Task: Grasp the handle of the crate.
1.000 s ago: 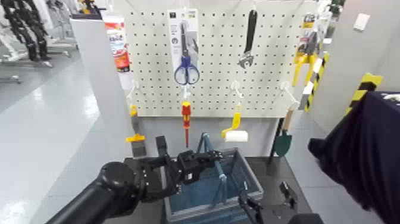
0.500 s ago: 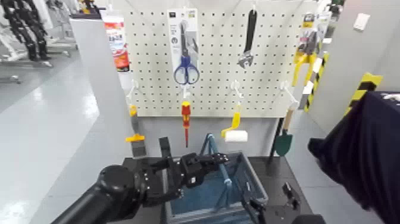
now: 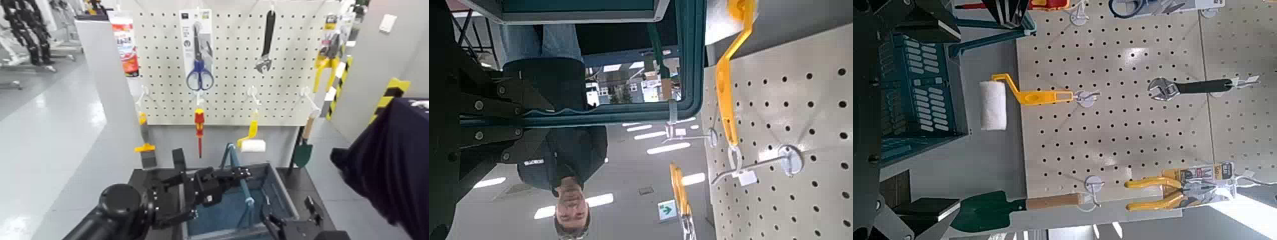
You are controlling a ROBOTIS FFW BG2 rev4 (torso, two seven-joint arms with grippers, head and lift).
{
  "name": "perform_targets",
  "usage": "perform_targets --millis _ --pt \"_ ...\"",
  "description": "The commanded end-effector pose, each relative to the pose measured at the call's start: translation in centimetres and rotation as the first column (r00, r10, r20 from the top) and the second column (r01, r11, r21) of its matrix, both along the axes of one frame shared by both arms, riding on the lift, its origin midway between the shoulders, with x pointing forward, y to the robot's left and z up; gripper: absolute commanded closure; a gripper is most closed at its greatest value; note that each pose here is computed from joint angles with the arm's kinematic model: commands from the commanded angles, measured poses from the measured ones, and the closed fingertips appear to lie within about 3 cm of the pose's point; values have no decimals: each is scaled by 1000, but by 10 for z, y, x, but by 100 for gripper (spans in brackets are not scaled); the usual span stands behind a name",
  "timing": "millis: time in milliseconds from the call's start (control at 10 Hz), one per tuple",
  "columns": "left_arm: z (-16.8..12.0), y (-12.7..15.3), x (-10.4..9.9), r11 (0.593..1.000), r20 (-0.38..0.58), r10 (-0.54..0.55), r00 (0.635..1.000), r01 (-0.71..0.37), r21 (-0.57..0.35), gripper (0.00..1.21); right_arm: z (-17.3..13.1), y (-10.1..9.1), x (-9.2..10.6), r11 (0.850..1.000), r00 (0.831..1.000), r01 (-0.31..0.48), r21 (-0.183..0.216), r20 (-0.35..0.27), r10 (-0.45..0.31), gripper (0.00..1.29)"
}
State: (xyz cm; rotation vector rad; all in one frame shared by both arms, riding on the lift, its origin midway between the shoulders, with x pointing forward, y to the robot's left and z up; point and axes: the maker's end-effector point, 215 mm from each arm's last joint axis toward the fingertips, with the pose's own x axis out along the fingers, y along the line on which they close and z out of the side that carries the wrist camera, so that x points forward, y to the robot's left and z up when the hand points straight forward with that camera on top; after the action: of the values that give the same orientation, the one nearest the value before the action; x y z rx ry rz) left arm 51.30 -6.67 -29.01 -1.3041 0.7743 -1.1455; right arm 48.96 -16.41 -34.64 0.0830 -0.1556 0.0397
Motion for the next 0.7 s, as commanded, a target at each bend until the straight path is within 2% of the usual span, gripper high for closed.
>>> perform_targets --millis 100,500,700 --pt "7 0 -23 1000 -9 -19 1000 19 -22 119 0 -1 0 1000 1000 1 -5 -1 -1 14" --pt "19 -3 -59 998 -34 -40 999 39 -39 119 -3 -2 0 1000 1000 6 -7 -8 -6 14" --pt "19 5 -74 999 -57 -38 998 37 -22 119 -4 -3 -1 1000 1000 7 -9 -10 -7 14"
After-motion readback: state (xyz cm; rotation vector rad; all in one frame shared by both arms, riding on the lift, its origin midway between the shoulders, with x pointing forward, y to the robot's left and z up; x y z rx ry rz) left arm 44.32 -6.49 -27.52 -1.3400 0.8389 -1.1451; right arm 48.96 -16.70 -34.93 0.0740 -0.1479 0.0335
